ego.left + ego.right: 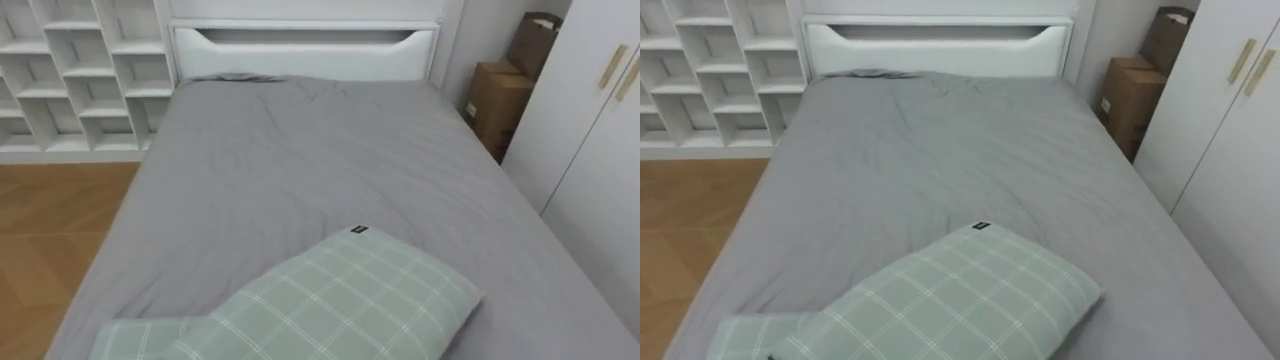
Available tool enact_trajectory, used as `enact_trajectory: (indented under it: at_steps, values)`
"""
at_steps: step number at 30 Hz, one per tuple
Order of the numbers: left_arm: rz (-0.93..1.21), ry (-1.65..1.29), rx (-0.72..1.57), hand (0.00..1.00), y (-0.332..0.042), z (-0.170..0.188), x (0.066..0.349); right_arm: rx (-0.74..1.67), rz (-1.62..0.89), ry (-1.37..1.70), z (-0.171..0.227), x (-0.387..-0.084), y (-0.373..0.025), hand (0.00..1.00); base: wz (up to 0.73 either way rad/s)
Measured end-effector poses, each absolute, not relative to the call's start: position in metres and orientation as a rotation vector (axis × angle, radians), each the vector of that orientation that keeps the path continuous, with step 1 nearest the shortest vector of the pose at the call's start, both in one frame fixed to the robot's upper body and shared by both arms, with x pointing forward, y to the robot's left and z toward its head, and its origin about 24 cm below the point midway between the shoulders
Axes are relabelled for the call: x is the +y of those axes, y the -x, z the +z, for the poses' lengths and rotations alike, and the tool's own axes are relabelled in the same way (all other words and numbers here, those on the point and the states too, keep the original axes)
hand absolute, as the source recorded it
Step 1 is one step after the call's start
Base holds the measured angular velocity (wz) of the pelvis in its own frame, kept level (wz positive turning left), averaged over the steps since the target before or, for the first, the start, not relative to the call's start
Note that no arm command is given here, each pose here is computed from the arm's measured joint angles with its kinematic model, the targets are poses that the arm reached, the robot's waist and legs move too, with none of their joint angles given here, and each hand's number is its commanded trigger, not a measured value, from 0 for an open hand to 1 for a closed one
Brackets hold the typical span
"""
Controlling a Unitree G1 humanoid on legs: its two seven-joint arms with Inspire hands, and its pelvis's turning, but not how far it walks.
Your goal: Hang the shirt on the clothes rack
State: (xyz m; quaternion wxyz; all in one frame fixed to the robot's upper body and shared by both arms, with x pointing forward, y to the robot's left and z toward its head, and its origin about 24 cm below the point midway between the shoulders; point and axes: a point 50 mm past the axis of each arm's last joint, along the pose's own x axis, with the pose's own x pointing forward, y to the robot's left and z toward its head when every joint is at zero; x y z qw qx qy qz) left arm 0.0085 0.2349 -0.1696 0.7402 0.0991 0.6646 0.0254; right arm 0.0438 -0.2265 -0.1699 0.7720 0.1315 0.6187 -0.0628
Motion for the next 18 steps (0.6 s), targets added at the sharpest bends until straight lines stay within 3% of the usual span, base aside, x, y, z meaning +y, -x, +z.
enact_trajectory:
  at_steps: [18]
  values:
    - [0.05, -0.208, 1.457, 0.0, -0.0089, -0.1706, 0.2305, 1.345, -0.115, -0.276, -0.1702, -0.2243, -0.0453, 0.0, -0.02]
